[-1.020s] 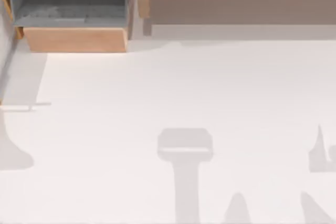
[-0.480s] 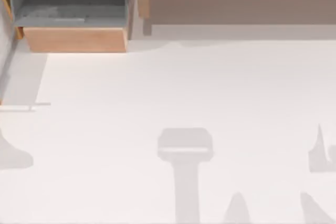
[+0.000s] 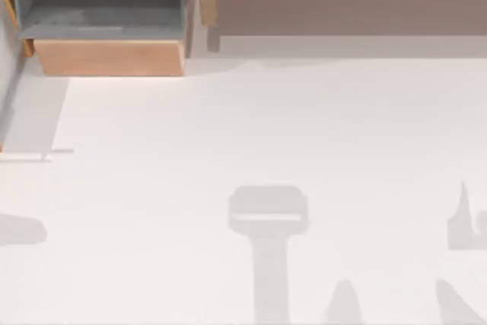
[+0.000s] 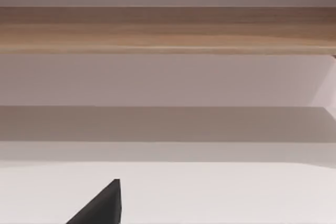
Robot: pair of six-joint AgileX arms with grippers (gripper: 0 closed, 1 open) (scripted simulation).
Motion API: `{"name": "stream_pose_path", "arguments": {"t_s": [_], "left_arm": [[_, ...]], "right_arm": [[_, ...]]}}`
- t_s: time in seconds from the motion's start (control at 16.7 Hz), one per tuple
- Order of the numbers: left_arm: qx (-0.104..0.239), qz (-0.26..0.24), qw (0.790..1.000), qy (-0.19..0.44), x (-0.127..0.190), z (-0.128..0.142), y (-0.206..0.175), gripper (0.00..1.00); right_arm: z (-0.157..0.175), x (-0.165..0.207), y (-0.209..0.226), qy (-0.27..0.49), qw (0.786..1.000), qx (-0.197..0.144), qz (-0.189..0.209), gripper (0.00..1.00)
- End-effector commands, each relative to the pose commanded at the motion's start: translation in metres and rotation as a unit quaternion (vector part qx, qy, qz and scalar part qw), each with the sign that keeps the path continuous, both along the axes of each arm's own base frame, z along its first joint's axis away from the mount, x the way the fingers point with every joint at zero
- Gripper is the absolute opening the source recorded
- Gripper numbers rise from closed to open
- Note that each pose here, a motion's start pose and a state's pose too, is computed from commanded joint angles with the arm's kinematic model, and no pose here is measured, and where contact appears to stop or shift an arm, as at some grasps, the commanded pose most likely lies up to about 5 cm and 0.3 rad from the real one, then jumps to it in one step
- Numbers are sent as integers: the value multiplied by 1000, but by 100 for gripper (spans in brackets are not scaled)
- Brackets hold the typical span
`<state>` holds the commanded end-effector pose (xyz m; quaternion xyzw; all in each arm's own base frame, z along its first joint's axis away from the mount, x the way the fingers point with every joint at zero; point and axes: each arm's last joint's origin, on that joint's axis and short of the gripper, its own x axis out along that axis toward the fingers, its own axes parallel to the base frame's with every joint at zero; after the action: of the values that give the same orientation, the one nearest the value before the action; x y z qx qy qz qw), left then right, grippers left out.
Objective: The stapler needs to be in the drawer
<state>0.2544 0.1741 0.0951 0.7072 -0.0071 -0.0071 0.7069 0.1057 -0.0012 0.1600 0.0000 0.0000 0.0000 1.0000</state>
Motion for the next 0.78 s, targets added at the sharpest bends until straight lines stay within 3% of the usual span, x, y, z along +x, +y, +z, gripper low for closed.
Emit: {"name": "stream_pose_path", "arguments": {"t_s": [0.54,0.78], "left_arm": [[-8,1,1000,9,0,-4,0,0],[-7,4,1000,6,29,-3,3,0]], "right_arm": [[0,0,0,0,1000,0,0,100],[0,0,0,0,1000,0,0,100]]}}
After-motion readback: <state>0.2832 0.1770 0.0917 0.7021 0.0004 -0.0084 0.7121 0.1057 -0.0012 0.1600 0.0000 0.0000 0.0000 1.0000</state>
